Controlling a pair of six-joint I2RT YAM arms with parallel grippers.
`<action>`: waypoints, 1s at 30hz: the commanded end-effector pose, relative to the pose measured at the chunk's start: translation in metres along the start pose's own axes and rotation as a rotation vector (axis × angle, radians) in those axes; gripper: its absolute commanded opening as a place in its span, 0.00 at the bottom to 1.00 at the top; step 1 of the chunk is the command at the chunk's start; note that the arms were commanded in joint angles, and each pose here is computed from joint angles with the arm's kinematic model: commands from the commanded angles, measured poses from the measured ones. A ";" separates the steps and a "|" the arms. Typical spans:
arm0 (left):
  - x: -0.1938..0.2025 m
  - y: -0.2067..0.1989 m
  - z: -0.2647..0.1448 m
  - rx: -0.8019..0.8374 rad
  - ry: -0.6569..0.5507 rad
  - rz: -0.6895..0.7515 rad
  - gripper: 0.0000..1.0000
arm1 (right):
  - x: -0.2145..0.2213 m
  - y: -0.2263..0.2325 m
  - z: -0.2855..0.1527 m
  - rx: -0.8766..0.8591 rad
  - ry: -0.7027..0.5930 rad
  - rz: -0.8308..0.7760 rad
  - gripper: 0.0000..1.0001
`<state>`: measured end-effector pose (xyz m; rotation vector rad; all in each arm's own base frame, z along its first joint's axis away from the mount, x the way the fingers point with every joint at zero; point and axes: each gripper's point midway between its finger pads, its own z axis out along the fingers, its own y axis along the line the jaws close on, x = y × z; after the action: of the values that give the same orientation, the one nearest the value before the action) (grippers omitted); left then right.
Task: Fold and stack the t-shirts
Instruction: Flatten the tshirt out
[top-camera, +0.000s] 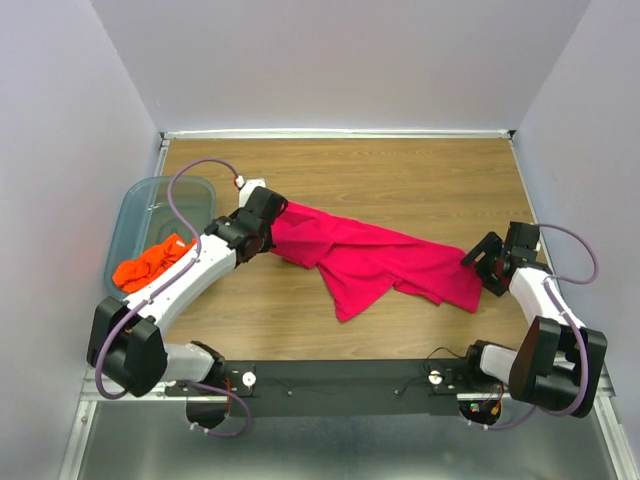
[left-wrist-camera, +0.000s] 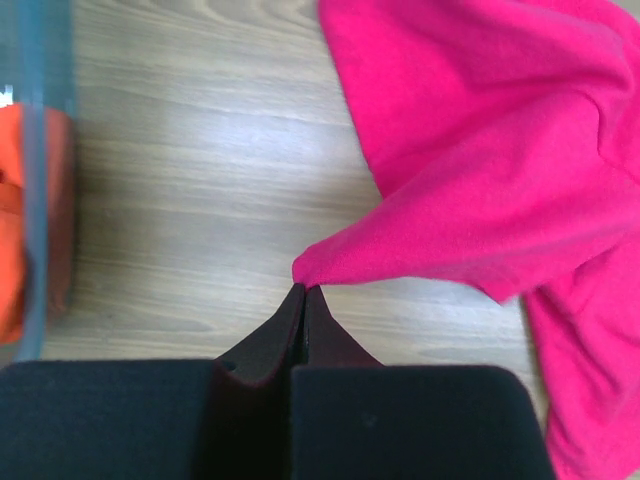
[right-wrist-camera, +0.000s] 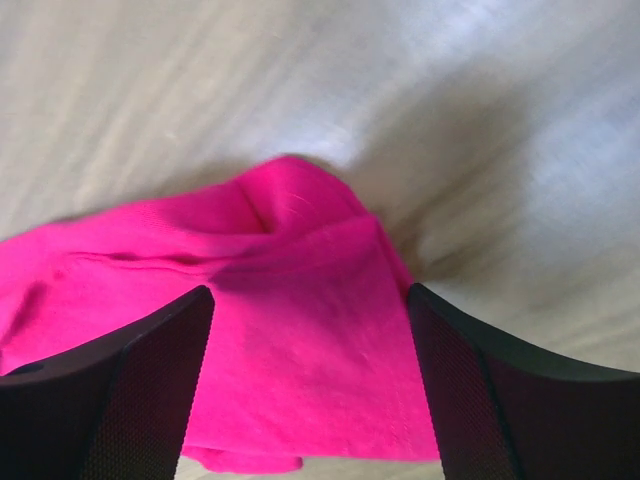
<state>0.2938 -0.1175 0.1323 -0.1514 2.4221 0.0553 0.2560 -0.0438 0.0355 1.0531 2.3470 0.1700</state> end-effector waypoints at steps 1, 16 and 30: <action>-0.022 0.007 -0.009 0.022 -0.061 -0.004 0.00 | -0.010 0.023 0.002 -0.126 -0.020 -0.025 0.84; -0.053 0.056 -0.002 -0.070 -0.085 -0.025 0.00 | -0.037 0.017 -0.010 -0.071 -0.147 -0.059 0.79; -0.066 0.055 -0.003 -0.031 -0.101 -0.037 0.00 | -0.010 0.018 -0.027 -0.086 -0.027 -0.036 0.84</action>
<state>0.3258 -0.0519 0.1614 -0.2124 2.3616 0.1316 0.2678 -0.0362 0.0614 0.8942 2.2880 0.2470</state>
